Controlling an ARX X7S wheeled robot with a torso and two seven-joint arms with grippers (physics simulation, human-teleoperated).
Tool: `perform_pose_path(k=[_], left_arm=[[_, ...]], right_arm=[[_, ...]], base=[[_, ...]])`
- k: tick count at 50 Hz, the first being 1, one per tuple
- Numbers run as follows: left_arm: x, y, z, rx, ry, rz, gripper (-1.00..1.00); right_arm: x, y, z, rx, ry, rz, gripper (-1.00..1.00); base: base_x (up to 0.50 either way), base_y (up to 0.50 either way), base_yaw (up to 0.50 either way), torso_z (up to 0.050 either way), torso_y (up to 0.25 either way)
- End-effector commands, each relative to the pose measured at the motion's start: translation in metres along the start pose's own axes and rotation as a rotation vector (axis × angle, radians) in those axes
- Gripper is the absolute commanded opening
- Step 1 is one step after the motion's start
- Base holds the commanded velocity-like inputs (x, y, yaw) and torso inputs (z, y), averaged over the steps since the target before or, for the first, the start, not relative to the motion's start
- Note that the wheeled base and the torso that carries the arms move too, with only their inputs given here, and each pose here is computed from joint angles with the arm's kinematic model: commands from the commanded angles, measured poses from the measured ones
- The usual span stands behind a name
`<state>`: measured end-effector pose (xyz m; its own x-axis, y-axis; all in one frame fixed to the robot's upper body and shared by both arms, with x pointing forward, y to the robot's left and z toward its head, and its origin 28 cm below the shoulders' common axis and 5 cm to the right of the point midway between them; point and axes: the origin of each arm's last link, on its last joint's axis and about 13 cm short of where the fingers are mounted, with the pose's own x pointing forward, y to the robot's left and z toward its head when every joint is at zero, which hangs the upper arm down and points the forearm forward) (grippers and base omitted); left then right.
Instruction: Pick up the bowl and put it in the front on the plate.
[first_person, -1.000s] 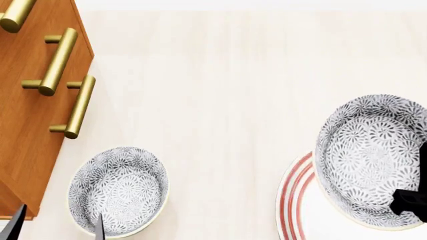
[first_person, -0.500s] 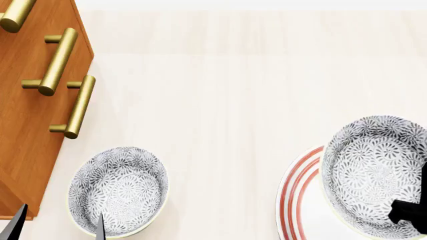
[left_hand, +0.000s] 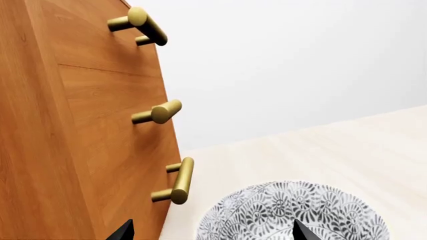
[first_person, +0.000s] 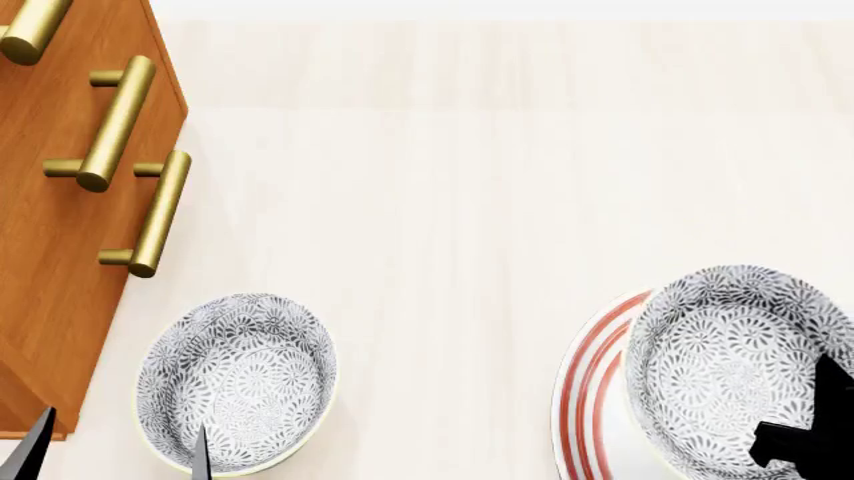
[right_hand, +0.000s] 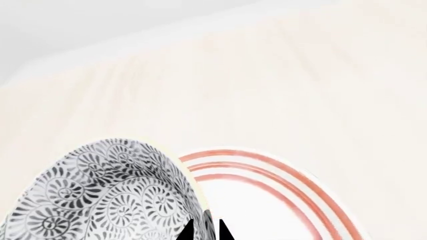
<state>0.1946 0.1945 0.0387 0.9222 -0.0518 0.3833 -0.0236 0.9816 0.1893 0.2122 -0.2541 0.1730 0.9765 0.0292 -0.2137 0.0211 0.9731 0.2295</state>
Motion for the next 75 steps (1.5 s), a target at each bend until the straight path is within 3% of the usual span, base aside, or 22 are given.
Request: perform_pose_path(k=[1, 25, 75], left_arm=[[0.0, 0.0, -0.002, 0.001, 0.009, -0.003, 1.0], [-0.001, -0.001, -0.003, -0.004, 0.024, -0.01, 1.0], [0.0, -0.001, -0.005, -0.023, 0.052, -0.004, 1.0]], right_arm=[[0.005, -0.001, 0.0, -0.005, -0.018, 0.001, -1.0], [0.011, -0.002, -0.016, -0.005, 0.038, -0.007, -1.0], [0.019, -0.006, -0.017, -0.024, 0.06, -0.084, -1.0]], base=[[0.0, 0.0, 0.0, 0.0, 0.0], [0.0, 0.0, 0.0, 0.0, 0.0], [0.0, 0.0, 0.0, 0.0, 0.0]])
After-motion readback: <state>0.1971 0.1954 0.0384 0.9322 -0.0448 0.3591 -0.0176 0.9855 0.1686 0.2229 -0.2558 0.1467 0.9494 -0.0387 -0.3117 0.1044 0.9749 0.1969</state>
